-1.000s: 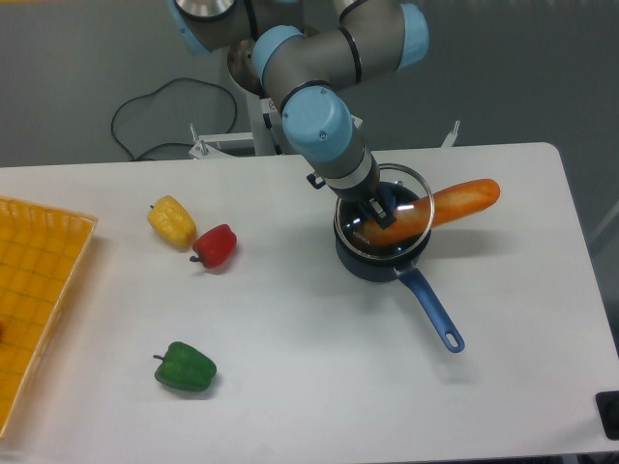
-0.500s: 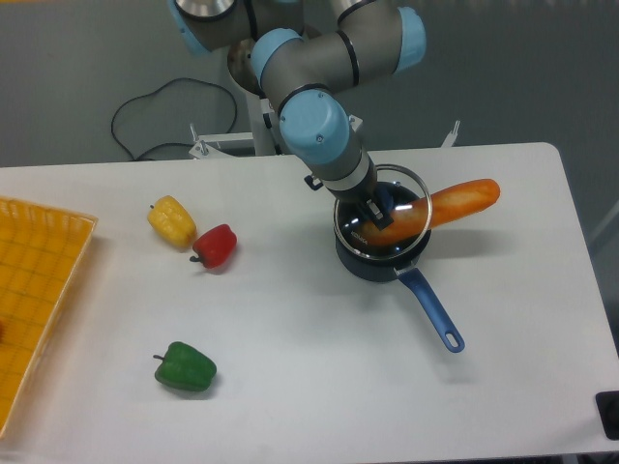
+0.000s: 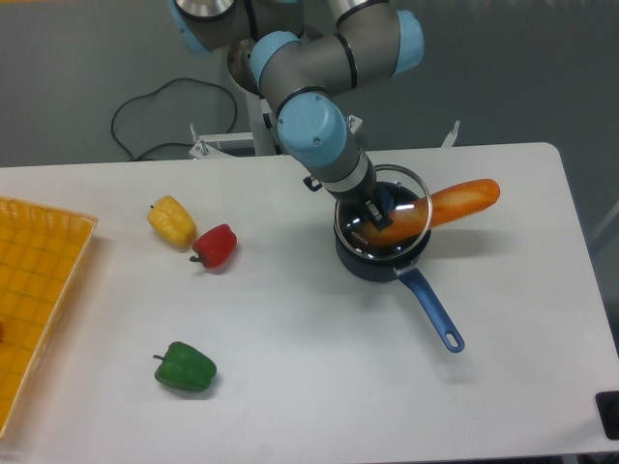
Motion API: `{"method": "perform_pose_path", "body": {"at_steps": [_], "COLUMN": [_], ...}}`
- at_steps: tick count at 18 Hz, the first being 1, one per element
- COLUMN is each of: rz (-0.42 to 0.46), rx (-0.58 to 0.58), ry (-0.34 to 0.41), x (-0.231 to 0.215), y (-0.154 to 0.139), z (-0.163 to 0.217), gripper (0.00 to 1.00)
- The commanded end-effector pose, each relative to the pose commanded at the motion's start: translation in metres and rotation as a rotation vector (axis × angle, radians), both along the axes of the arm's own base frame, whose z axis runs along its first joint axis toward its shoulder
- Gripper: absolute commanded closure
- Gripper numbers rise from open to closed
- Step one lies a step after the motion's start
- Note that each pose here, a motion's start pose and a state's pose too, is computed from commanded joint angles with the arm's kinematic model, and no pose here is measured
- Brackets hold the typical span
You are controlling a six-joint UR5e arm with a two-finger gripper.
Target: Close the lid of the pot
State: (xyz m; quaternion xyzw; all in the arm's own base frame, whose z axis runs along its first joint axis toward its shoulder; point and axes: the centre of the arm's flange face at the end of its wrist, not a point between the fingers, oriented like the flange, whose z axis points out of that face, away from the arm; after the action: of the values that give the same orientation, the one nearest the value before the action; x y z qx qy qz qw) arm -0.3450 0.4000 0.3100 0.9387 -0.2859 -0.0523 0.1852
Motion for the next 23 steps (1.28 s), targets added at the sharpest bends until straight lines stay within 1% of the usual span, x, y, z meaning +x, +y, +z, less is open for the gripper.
{"method": "perform_pose_path", "body": {"at_steps": [3, 6, 19, 21, 23], "rz": [-0.002, -0.004, 0.009, 0.023, 0.024], "rx": [-0.006, -0.036, -0.021, -0.016, -0.023], "ry": [0.003, 0.018, 0.039, 0.043, 0.038], "x": [0.0006, -0.0007, -0.0018, -0.0016, -0.0017], "y": [-0.0002, -0.0021, -0.0001, 0.0009, 0.0028], "z": [-0.0005, -0.0029, -0.0016, -0.0018, -0.0073], "gripper": [0.44, 0.44, 0.44, 0.44, 0.44]}}
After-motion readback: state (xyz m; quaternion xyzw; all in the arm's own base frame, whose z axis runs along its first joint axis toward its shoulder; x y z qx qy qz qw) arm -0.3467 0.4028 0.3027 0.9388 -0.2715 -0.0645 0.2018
